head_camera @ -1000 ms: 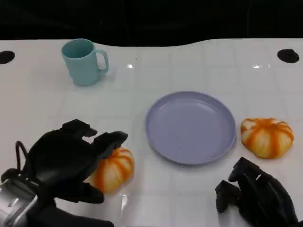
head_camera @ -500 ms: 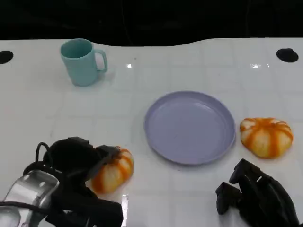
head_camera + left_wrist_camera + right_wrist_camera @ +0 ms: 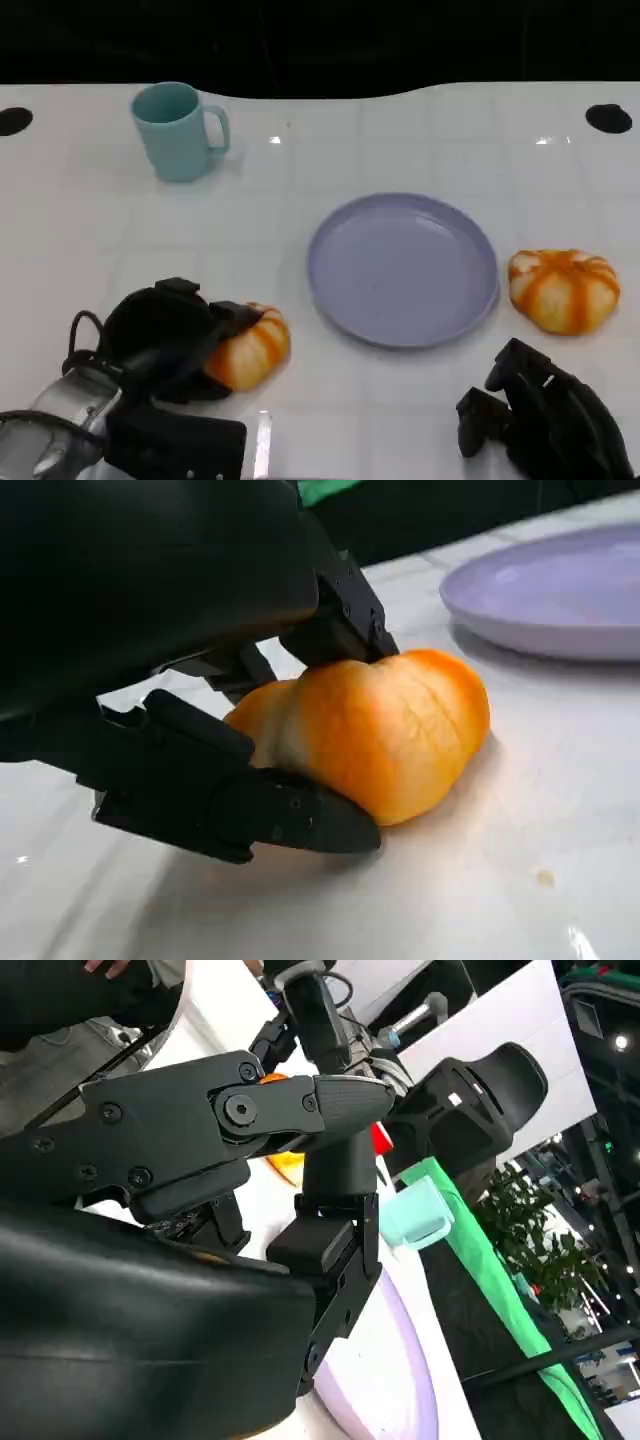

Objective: Grasp the bread from the table and place it into the plate.

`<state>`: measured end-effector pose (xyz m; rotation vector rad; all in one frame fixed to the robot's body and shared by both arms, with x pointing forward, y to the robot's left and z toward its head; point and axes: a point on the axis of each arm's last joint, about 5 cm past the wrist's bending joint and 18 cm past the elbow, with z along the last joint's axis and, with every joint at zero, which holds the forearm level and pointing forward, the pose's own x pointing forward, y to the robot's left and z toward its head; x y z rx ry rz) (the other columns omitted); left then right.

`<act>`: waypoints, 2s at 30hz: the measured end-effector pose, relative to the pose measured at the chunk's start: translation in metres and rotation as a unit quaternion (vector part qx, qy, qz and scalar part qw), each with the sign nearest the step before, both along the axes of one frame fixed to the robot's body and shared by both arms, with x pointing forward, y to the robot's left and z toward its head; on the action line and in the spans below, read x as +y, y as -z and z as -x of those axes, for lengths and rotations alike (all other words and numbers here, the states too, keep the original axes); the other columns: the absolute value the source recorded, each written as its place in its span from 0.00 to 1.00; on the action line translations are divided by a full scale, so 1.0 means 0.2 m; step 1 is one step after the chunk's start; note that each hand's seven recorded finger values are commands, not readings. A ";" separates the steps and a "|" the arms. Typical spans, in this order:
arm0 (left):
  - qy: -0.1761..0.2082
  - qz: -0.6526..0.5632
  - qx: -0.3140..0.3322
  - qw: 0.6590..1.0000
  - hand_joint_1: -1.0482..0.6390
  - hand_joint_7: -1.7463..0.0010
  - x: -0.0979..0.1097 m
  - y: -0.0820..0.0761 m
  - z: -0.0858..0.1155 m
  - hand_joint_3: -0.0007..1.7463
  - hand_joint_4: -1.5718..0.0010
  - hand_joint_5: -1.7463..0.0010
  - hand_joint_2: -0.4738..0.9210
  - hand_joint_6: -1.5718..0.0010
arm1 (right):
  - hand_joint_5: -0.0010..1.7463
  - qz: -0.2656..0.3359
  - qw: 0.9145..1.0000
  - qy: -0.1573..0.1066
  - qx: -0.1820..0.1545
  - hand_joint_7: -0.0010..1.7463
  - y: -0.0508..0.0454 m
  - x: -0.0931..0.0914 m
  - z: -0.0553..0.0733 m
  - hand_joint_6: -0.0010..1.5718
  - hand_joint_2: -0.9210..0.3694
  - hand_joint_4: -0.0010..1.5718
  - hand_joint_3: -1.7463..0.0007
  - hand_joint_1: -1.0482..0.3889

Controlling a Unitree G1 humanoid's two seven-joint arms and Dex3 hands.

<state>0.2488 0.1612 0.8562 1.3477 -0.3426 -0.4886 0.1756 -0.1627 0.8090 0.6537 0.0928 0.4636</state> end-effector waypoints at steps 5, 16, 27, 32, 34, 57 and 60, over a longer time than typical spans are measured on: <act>-0.001 0.040 -0.049 0.998 0.49 0.00 0.00 0.07 0.00 0.70 0.47 0.00 0.75 0.56 | 0.96 0.000 1.000 0.000 0.001 0.79 0.001 0.00 0.00 0.44 0.00 0.49 0.87 0.34; -0.045 0.144 -0.106 0.983 0.50 0.00 -0.01 0.08 -0.01 0.77 0.49 0.00 0.69 0.60 | 0.95 -0.001 1.000 -0.001 0.001 0.80 0.002 0.00 -0.01 0.44 0.00 0.50 0.86 0.35; -0.085 0.339 -0.090 0.932 0.51 0.00 -0.19 -0.14 -0.06 0.80 0.46 0.00 0.57 0.57 | 0.95 0.000 1.000 -0.003 -0.001 0.81 0.002 0.00 -0.03 0.43 0.00 0.49 0.85 0.35; -0.042 0.318 -0.108 0.941 0.51 0.00 -0.28 -0.18 -0.10 0.76 0.45 0.00 0.57 0.57 | 0.95 0.000 1.000 -0.004 -0.005 0.81 0.005 -0.01 -0.03 0.43 0.00 0.49 0.85 0.35; -0.021 0.306 -0.119 0.944 0.50 0.00 -0.32 -0.21 -0.13 0.75 0.45 0.00 0.59 0.57 | 0.96 -0.001 1.000 -0.006 -0.006 0.82 0.007 -0.01 -0.03 0.43 0.00 0.49 0.85 0.35; 0.092 0.059 -0.046 0.993 0.30 0.90 -0.65 -0.33 -0.30 0.18 0.85 0.58 0.99 0.78 | 0.95 0.001 1.000 -0.002 -0.006 0.81 0.000 -0.01 -0.04 0.43 0.00 0.50 0.86 0.35; 0.112 0.004 0.000 0.994 0.16 0.96 -0.63 -0.36 -0.32 0.20 0.98 0.66 1.00 0.89 | 0.94 0.001 1.000 -0.002 -0.007 0.81 0.000 -0.01 -0.04 0.43 0.00 0.50 0.86 0.35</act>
